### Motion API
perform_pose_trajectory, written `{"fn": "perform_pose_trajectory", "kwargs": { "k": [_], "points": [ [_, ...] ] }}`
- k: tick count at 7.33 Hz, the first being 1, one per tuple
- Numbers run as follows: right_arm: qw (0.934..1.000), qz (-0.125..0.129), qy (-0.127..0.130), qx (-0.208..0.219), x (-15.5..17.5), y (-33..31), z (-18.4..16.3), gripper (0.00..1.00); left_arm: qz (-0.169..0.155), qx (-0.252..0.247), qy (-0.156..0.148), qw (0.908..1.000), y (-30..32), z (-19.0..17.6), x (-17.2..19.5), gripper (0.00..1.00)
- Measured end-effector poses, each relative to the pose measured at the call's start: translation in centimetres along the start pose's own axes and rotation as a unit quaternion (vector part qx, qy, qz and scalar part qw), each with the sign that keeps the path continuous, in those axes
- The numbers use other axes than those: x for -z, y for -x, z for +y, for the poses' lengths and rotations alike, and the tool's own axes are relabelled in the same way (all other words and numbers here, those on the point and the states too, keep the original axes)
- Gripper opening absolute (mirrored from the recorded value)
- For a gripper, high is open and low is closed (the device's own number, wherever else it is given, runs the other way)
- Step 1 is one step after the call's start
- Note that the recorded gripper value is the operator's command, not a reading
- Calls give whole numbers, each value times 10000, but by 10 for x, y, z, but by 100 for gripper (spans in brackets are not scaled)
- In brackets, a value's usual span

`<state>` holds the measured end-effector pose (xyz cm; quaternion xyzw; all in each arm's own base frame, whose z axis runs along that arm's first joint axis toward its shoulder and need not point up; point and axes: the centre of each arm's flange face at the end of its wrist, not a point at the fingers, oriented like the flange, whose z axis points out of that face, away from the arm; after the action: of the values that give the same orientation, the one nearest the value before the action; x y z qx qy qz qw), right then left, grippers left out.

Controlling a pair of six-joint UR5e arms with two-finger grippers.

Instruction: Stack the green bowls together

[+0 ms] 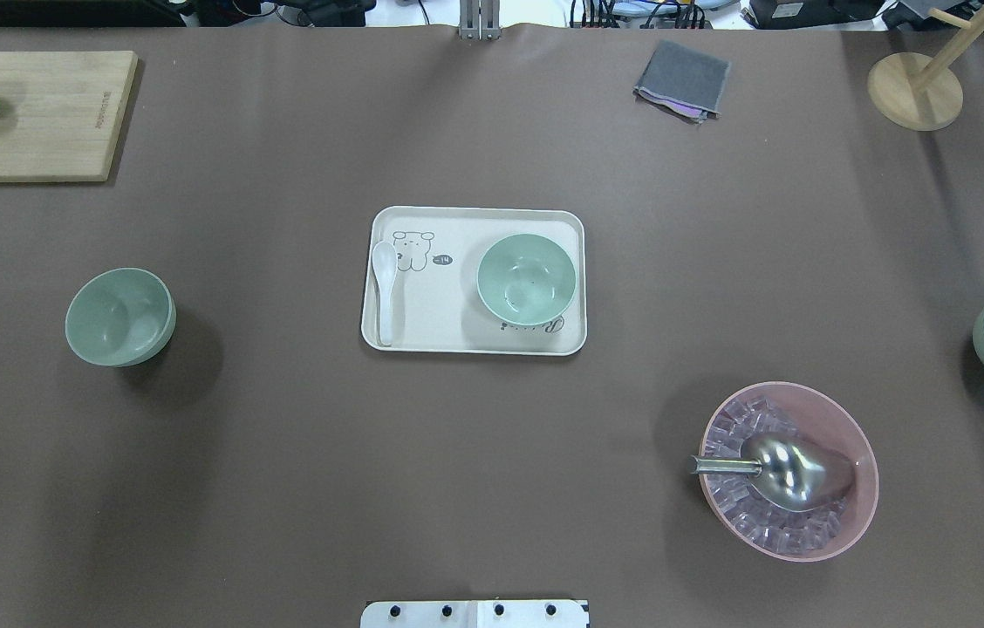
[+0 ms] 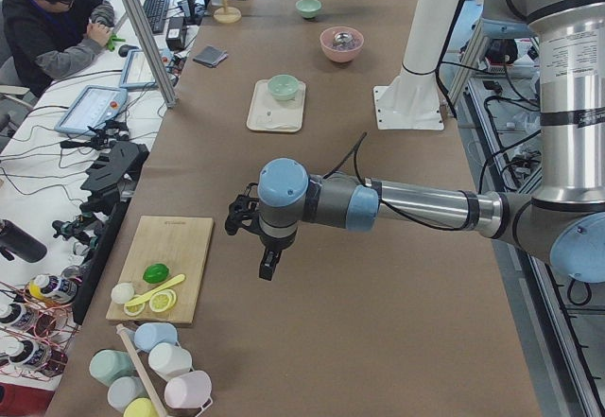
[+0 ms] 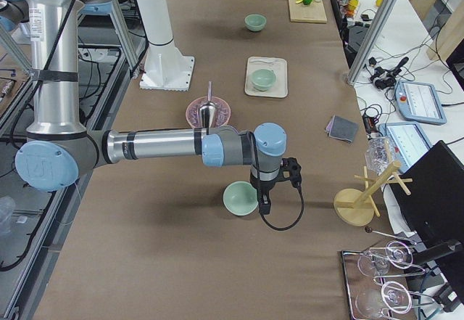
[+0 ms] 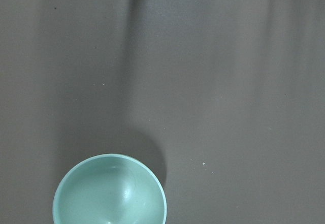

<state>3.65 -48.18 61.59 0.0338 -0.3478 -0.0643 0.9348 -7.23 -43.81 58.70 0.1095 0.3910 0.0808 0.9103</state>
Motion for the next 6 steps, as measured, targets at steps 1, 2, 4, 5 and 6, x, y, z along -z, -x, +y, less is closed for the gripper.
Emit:
{"fn": "perform_pose_trajectory", "kwargs": {
  "k": [1,2,4,5,6],
  "points": [
    [10000,0,1,-1,0,0,0,100,-11,-50,-39,10000,0,0,0,98],
    [10000,0,-5,4,0,0,0,100,-24,-118,-97,9999,0,1,0,98],
    [9999,4,-116,114,6,7,-6,100,-28,-211,-181,9996,-3,0,3,98],
    [9992,4,-279,276,11,13,-12,100,-34,-305,-261,9992,-8,-2,7,98],
    [9980,-4,-446,459,13,20,-17,100,-45,-398,-344,9986,-11,-4,10,98]
  ]
}}
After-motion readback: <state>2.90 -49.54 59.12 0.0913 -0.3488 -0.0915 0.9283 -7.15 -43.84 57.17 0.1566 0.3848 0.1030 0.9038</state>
